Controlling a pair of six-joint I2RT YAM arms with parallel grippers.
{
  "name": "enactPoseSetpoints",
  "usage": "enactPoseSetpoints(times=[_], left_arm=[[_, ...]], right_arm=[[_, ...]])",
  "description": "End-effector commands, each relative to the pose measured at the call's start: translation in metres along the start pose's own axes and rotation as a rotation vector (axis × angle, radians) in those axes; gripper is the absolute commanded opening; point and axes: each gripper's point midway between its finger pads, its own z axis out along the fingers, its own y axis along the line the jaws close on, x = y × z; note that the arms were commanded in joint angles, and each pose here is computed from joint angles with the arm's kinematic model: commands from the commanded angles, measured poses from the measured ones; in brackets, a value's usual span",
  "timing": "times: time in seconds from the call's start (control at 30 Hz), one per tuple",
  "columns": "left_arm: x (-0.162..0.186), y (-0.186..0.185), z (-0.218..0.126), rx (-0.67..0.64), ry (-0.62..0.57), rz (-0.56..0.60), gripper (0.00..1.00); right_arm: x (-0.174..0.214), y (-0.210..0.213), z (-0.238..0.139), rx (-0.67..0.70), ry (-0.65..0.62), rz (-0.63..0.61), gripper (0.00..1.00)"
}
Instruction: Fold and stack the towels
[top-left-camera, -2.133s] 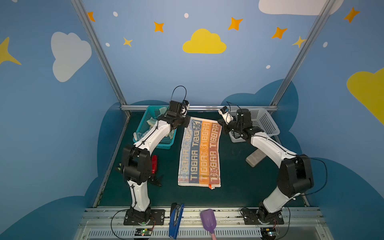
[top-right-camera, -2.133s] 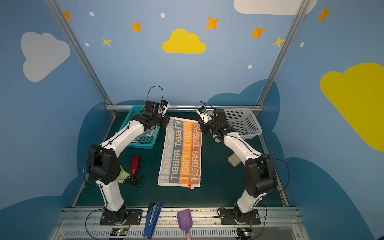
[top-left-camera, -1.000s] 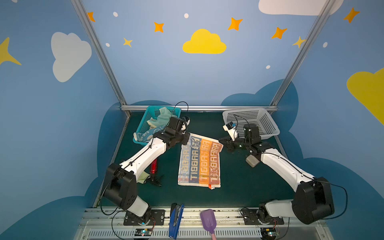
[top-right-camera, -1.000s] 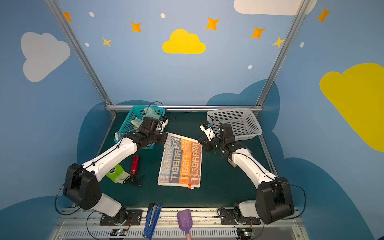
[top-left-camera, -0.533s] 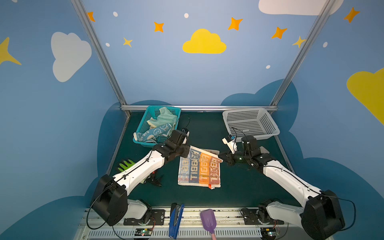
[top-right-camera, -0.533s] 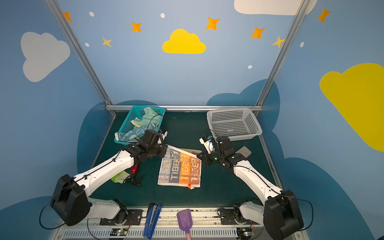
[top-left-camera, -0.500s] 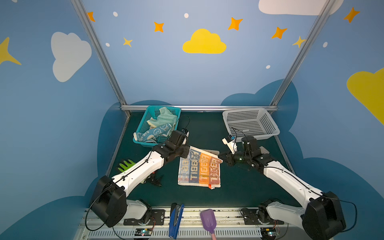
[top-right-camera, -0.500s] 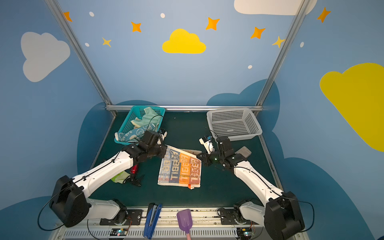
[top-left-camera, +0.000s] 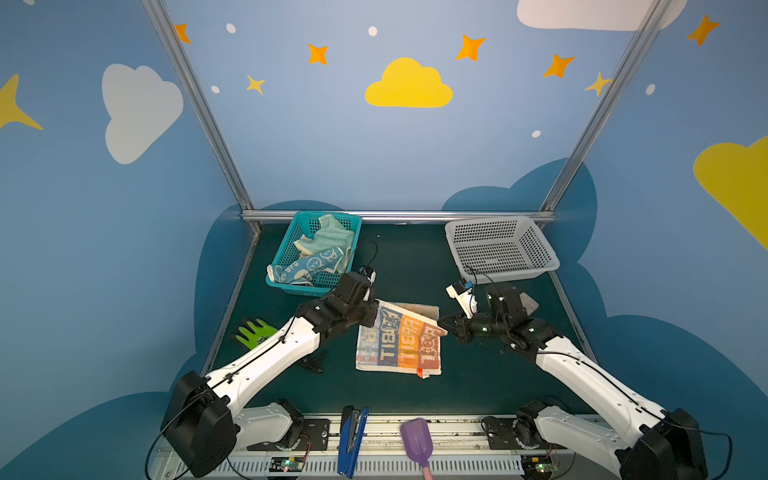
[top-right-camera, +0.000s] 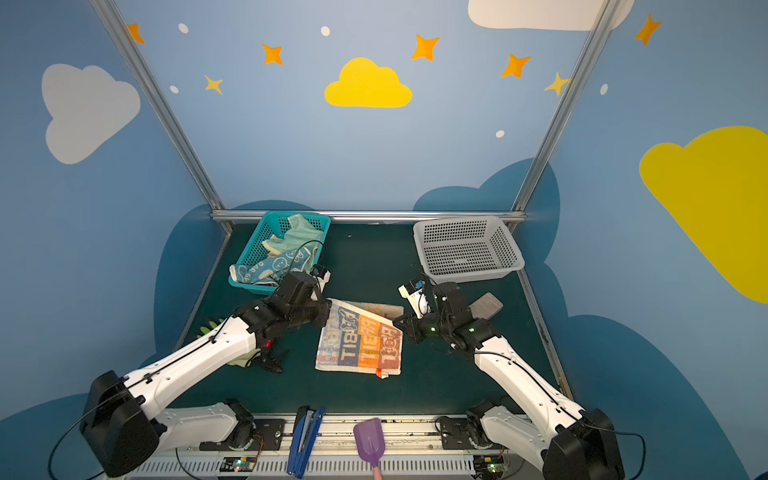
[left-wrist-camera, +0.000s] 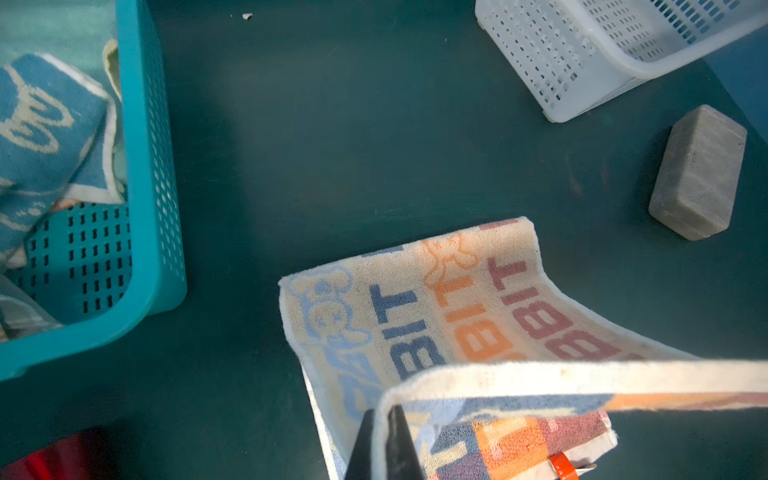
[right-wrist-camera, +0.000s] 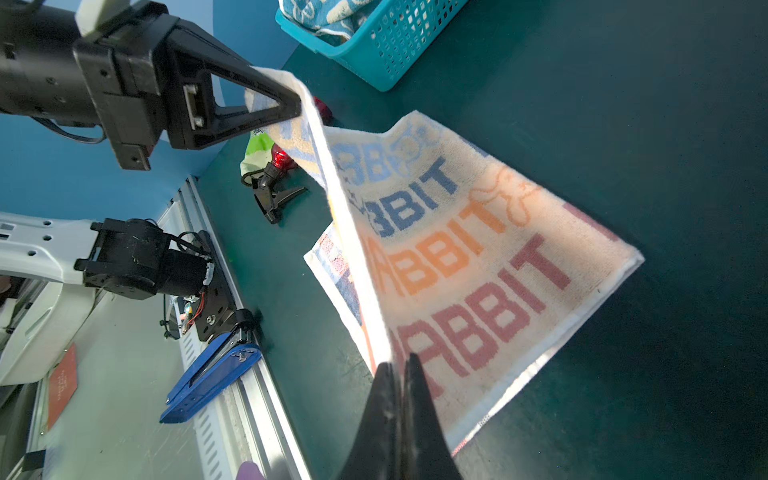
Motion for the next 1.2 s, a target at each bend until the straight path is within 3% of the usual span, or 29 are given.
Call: enactPoseSetpoints(times=[0.0, 0.33, 0.47, 0.53, 0.63, 0.77, 1.17], left_arm=[[0.016, 0.006, 0.005, -0.024, 0.025, -0.034, 0.04], [0.063, 0.008, 0.032, -0.015, 0.044, -0.110, 0.08], [0.076, 0.011, 0.030, -0.018, 0.047, -0.131, 0.19], [0.081, 0.011, 0.029, -0.016, 0.049, -0.139, 0.29], [0.084, 0.010, 0.026, -0.007, 0.046, -0.148, 0.34], [0.080, 0.011, 0.016, -0.014, 0.013, -0.165, 0.54], [0.070, 0.021, -0.004, -0.027, -0.092, -0.202, 0.62]], right_arm=[[0.027, -0.007, 0.009, 0.009, 0.050, 0.080, 0.00], [0.073, -0.018, 0.037, 0.016, 0.124, 0.179, 0.00], [0.087, -0.018, 0.042, 0.019, 0.159, 0.203, 0.00], [0.093, -0.017, 0.045, 0.013, 0.181, 0.213, 0.01], [0.102, -0.012, 0.049, 0.000, 0.219, 0.218, 0.06], [0.114, -0.001, 0.052, -0.024, 0.285, 0.221, 0.19], [0.153, 0.023, 0.049, -0.004, 0.412, 0.162, 0.38]])
